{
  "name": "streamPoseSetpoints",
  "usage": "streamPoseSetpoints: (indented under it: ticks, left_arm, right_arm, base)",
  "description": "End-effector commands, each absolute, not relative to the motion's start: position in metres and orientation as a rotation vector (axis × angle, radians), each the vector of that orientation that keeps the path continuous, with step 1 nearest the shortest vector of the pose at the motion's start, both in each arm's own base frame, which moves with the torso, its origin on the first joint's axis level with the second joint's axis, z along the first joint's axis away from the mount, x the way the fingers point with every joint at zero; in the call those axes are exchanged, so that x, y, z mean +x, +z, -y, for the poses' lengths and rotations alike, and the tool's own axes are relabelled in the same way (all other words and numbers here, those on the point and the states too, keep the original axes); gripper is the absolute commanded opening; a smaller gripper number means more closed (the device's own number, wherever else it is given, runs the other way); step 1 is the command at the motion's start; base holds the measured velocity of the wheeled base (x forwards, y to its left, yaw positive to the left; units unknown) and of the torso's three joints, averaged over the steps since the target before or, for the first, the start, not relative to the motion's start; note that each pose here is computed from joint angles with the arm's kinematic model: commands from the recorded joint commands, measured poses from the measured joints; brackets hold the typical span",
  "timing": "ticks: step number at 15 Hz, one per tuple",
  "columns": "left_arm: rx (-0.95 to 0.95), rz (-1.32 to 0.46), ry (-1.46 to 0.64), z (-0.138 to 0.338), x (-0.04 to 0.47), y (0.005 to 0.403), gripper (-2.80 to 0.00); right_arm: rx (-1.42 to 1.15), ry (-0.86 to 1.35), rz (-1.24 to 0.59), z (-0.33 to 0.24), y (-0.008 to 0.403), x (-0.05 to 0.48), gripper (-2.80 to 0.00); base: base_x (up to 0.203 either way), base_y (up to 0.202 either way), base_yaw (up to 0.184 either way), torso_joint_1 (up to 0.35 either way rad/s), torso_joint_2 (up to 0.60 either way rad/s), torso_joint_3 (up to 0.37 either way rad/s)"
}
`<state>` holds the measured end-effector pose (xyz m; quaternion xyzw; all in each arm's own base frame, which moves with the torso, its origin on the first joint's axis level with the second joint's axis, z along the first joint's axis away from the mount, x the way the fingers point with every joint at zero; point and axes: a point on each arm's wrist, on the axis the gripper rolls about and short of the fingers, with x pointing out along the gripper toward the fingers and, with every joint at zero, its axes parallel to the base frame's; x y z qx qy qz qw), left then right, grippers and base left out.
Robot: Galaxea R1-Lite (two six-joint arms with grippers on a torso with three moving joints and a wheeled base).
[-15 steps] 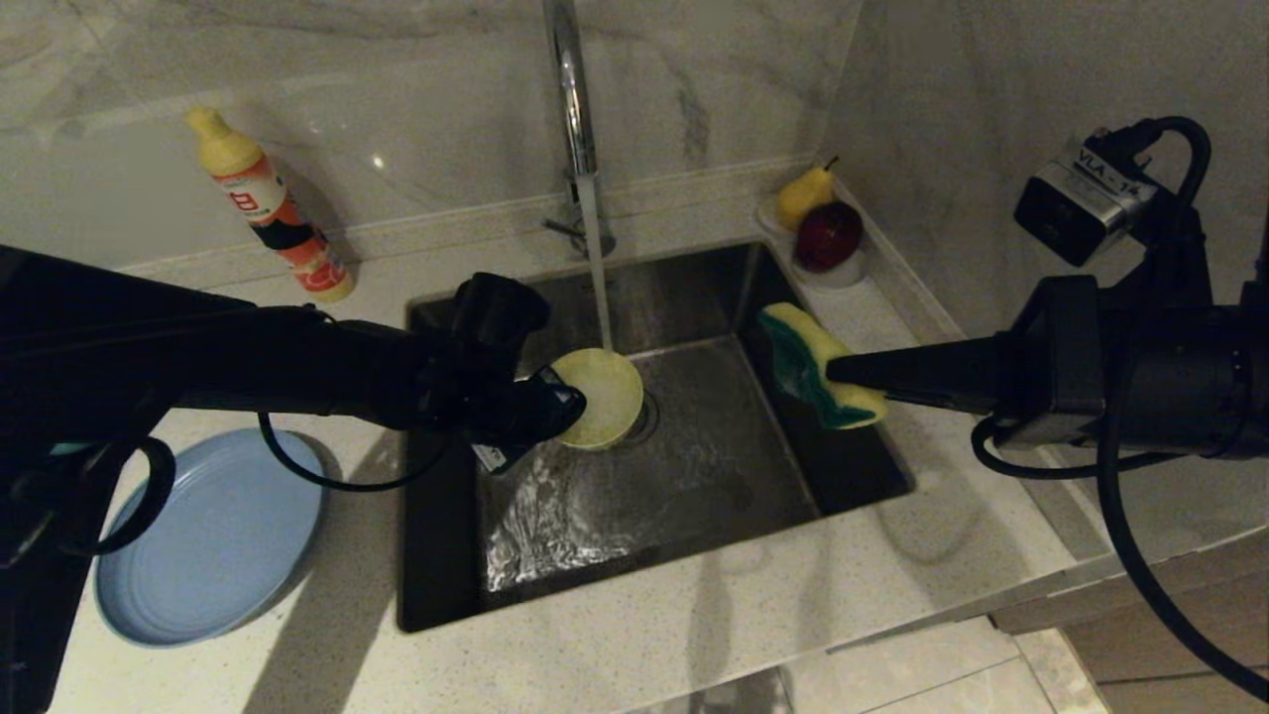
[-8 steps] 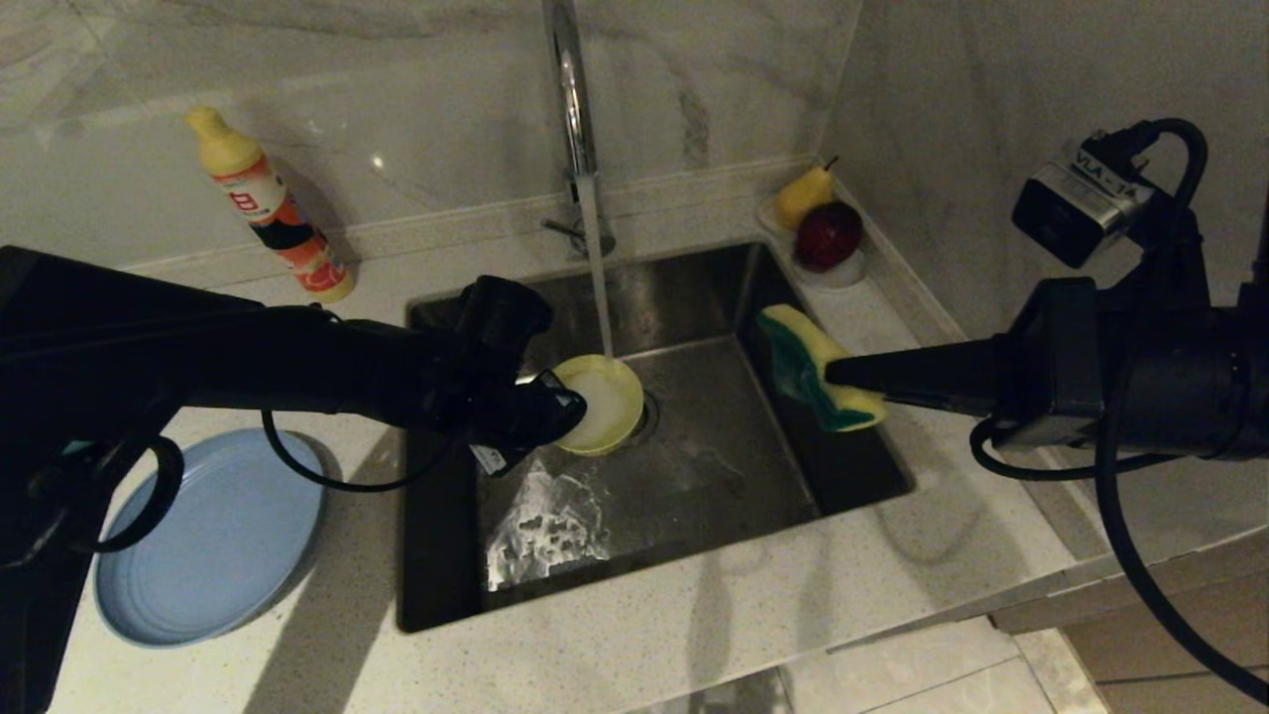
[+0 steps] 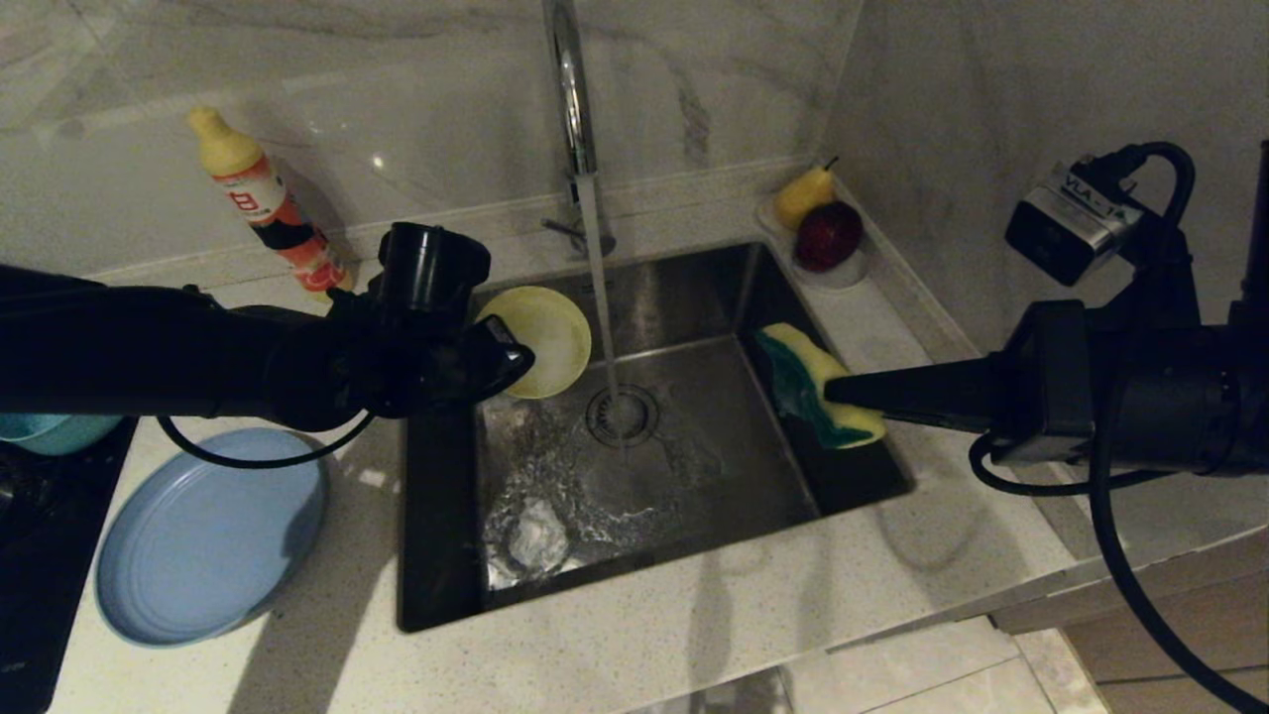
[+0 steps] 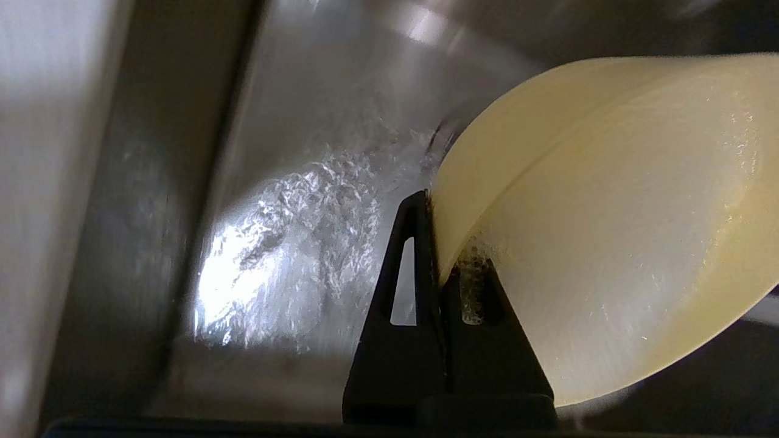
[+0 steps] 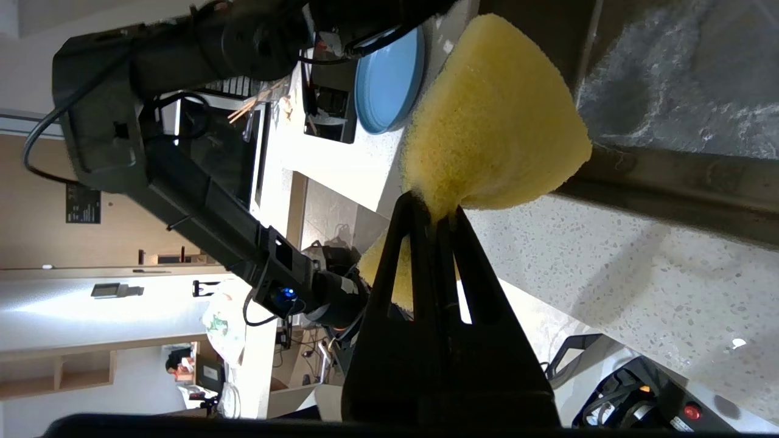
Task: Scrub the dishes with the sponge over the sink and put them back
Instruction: Rinse the bowl
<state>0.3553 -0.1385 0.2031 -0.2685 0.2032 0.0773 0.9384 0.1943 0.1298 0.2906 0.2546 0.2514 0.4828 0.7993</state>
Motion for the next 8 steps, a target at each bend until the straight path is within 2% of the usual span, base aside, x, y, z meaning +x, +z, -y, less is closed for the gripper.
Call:
streamPoseSetpoints:
  ticks: [1,8]
  left_arm:
    - [-0.502,-0.26,0.117,0.136,0.352,0.208,-2.8]
    - [-0.318,0.011,0.047,0.128,0.334,0.198,-2.8]
  right_arm:
    - [0.549,1.031,-0.554,-0.131,0.287,0.196,-2.8]
    - [0.549,1.029,-0.58,-0.132,0.28,0.197,-2.8]
  base:
    - [0.0,0.0,0.0,0.0,0.0,0.0]
    - [0.0,0.0,0.0,0.0,0.0,0.0]
